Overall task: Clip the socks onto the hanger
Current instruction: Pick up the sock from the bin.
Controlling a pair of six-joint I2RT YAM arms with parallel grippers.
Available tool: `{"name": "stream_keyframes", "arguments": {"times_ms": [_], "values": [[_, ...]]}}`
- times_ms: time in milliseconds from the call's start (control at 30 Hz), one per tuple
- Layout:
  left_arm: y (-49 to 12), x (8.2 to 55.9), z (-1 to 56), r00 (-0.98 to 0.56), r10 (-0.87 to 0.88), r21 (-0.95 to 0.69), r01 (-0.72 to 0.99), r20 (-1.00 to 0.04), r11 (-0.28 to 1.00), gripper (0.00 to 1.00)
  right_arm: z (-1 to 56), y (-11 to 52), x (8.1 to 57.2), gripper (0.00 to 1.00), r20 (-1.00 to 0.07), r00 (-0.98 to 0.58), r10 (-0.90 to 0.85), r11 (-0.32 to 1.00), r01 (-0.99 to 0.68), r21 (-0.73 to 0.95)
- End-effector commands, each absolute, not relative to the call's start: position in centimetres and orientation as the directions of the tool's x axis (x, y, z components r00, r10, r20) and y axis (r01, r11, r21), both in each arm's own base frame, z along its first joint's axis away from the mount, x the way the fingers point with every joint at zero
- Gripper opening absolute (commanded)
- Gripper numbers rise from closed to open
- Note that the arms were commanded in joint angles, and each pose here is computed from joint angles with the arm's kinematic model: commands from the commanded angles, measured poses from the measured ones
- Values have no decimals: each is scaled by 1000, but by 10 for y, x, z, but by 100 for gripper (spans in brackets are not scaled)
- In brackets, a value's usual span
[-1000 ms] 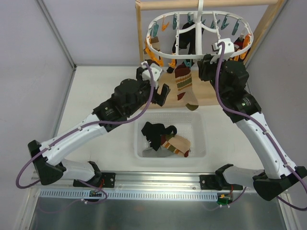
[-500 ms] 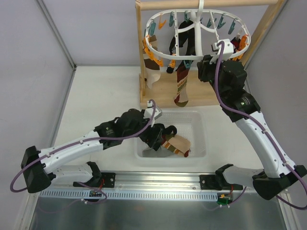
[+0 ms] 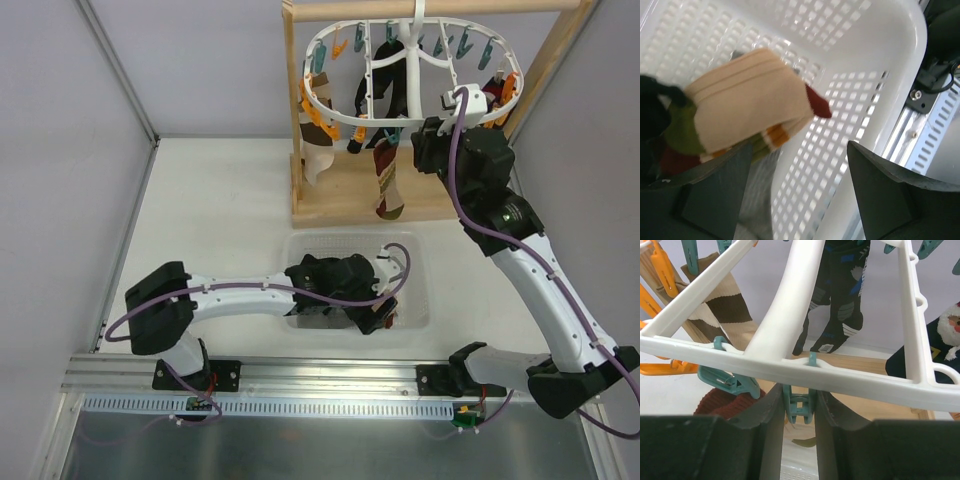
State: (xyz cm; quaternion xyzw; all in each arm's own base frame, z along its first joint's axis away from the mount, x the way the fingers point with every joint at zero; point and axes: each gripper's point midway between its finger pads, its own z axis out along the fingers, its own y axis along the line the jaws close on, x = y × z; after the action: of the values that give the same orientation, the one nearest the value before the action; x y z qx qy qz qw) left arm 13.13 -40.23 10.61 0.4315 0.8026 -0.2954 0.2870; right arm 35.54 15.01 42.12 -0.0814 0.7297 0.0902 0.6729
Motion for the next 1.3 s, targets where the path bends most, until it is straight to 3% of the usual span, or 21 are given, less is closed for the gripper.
{"name": "stream_keyframes", "arguments": {"times_ms": [0,400,567,867,1000,1033,1100,1133,1200,1267], "values": [[-444,138,126,-430,429,-239,870,-794,431,76,427,141,341,1,-997,-69,24,973,-228,39],[-479,156,103,-454,419,-238,849,-787,472,69,431,127,329,1,-999,-48,10,980,-200,20],[-467,164,86,-491,410,-221,805,-769,551,69,425,130,332,1,-998,-65,7,978,-207,21],[-459,158,69,-490,446,-190,803,-749,564,65,420,130,334,1,-997,-75,5,979,-202,20],[-460,157,67,-496,447,-196,802,-744,564,52,419,130,335,1,-997,-79,3,980,-197,18],[-459,158,67,-494,448,-190,801,-745,568,37,418,130,337,1,-997,-83,1,981,-196,17],[-458,159,72,-490,439,-186,799,-753,572,26,418,132,338,1,-997,-83,1,980,-197,17],[-456,160,73,-489,437,-182,796,-755,577,14,418,131,338,1,-997,-83,1,981,-196,17],[-455,161,79,-481,430,-176,796,-764,579,0,418,132,340,1,-996,-84,0,981,-196,16],[-452,166,84,-472,422,-158,790,-774,592,0,418,133,341,1,-996,-85,-2,981,-196,14]]}}
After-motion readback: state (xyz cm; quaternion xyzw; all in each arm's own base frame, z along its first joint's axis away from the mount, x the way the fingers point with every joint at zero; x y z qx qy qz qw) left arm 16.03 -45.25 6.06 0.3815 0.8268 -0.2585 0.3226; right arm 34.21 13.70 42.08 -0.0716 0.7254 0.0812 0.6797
